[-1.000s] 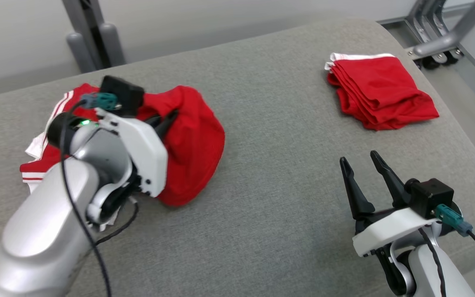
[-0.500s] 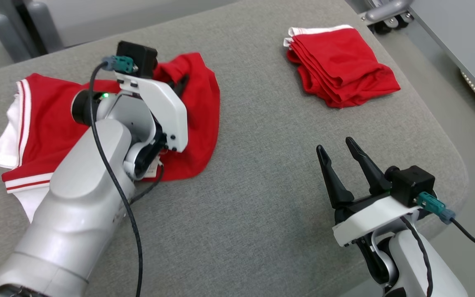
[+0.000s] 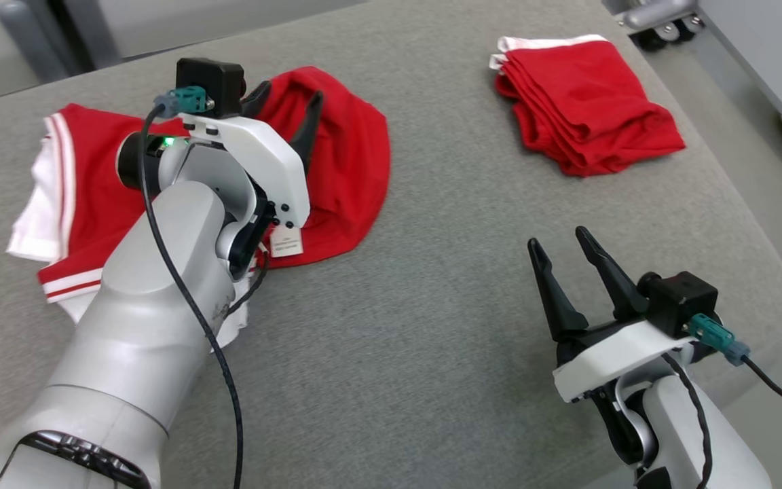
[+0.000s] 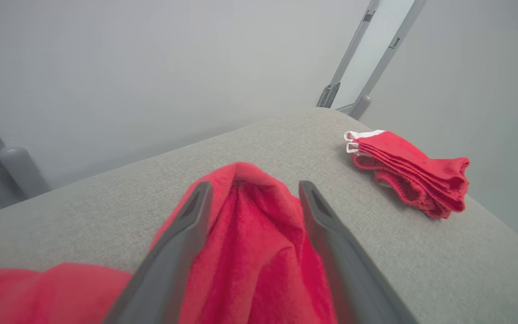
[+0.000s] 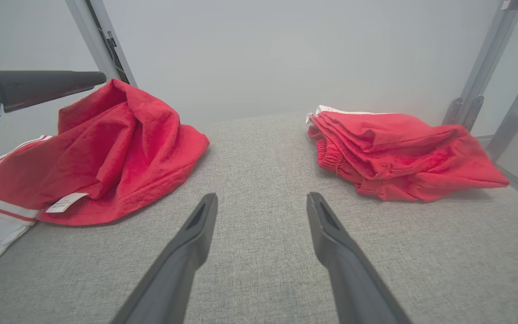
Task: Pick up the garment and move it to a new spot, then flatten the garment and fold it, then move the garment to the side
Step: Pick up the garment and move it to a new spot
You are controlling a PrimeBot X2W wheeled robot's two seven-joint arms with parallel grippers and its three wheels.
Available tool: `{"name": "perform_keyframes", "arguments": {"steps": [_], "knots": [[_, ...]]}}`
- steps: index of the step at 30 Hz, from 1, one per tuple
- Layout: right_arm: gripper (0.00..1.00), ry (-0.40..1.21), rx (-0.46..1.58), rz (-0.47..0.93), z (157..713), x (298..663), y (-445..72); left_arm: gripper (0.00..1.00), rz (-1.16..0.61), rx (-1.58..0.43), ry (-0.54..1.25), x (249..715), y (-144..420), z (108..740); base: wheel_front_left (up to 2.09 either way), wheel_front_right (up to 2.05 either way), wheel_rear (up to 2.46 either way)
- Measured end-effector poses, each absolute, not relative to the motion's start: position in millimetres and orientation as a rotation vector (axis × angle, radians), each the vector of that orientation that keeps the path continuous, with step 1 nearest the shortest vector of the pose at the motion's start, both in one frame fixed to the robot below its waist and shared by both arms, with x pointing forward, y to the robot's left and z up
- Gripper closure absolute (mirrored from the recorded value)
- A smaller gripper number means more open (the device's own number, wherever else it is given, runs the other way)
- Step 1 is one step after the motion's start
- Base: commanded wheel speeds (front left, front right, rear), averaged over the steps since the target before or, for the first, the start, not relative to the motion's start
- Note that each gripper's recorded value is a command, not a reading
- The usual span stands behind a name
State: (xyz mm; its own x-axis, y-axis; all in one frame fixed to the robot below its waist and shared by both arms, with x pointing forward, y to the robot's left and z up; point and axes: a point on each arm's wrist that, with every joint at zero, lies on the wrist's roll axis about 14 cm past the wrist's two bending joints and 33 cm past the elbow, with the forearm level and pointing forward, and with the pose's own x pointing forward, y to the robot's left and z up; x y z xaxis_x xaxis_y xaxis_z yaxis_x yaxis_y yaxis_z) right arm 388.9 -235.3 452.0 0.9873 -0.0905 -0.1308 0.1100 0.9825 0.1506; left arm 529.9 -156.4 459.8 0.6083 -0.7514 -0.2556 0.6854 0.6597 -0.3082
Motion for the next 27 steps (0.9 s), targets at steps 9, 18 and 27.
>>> {"name": "perform_keyframes", "arguments": {"steps": [9, 18, 27], "knots": [[0.00, 0.111, 0.147, -0.036, 456, 394, -214, 0.00, -0.748, -0.209, 0.357, 507, -102, 452, 0.00, 0.00, 0.00], [0.00, 0.091, 0.153, 0.062, 470, 397, -179, 0.00, -0.550, -0.237, 0.313, 485, -24, 446, 0.00, 0.00, 0.00], [0.00, 0.082, 0.158, 0.121, 479, 394, -159, 0.00, -0.352, -0.289, 0.400, 460, 35, 415, 0.00, 0.00, 0.00]]}}
